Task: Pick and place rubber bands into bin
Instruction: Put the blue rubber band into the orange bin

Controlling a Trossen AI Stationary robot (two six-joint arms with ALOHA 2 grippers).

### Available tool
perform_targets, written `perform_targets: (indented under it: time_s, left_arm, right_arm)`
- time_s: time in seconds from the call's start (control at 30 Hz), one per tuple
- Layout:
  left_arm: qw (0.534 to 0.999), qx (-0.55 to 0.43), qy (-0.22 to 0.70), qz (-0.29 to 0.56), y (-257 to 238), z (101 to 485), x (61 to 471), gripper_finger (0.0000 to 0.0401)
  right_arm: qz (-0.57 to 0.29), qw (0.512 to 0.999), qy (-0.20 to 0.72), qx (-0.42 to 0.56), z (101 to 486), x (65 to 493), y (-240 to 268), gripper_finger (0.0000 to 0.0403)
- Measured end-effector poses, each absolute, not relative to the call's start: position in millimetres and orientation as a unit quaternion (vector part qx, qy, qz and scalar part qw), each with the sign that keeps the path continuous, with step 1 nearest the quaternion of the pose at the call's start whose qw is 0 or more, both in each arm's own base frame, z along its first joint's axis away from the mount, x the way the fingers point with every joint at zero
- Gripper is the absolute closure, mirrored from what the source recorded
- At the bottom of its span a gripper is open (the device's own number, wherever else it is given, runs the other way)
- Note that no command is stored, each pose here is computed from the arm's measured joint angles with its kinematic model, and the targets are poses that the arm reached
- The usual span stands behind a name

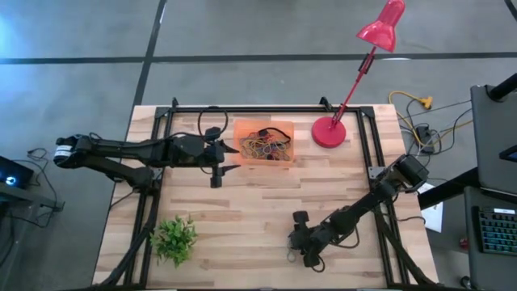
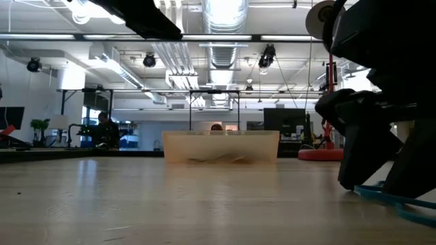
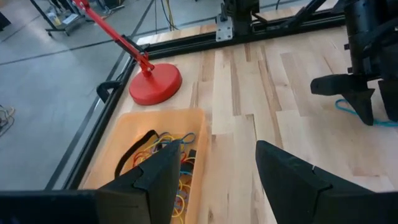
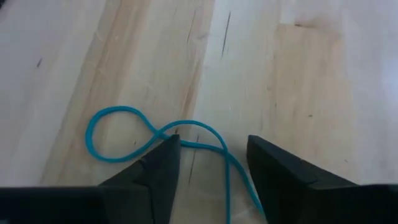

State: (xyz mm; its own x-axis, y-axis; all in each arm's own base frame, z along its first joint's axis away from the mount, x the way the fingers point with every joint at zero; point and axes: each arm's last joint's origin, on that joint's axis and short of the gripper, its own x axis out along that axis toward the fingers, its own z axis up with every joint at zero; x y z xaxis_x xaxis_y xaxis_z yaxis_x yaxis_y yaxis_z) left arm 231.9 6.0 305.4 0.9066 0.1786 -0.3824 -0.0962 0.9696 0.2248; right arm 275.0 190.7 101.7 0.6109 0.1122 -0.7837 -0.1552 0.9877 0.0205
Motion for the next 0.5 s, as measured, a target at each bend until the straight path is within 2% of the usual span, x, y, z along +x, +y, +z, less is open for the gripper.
perform_targets:
  time_s: [0.2, 0.43, 0.5]
  left_arm:
    - [0.971, 0.101, 0.204, 0.071, 6, 306, 231, 0.0209]
    - [0.971, 0.101, 0.207, 0.071, 6, 305, 231, 0.0209]
    - [0.97, 0.101, 0.207, 0.07, 6, 305, 231, 0.0209]
  right_arm:
    - [0.087, 0.884, 0.459, -0.005, 99, 280, 181, 0.0288]
    - [0.095, 0.873, 0.478, 0.003, 88, 283, 178, 0.0383]
    - [0.09, 0.877, 0.473, -0.002, 88, 282, 179, 0.039]
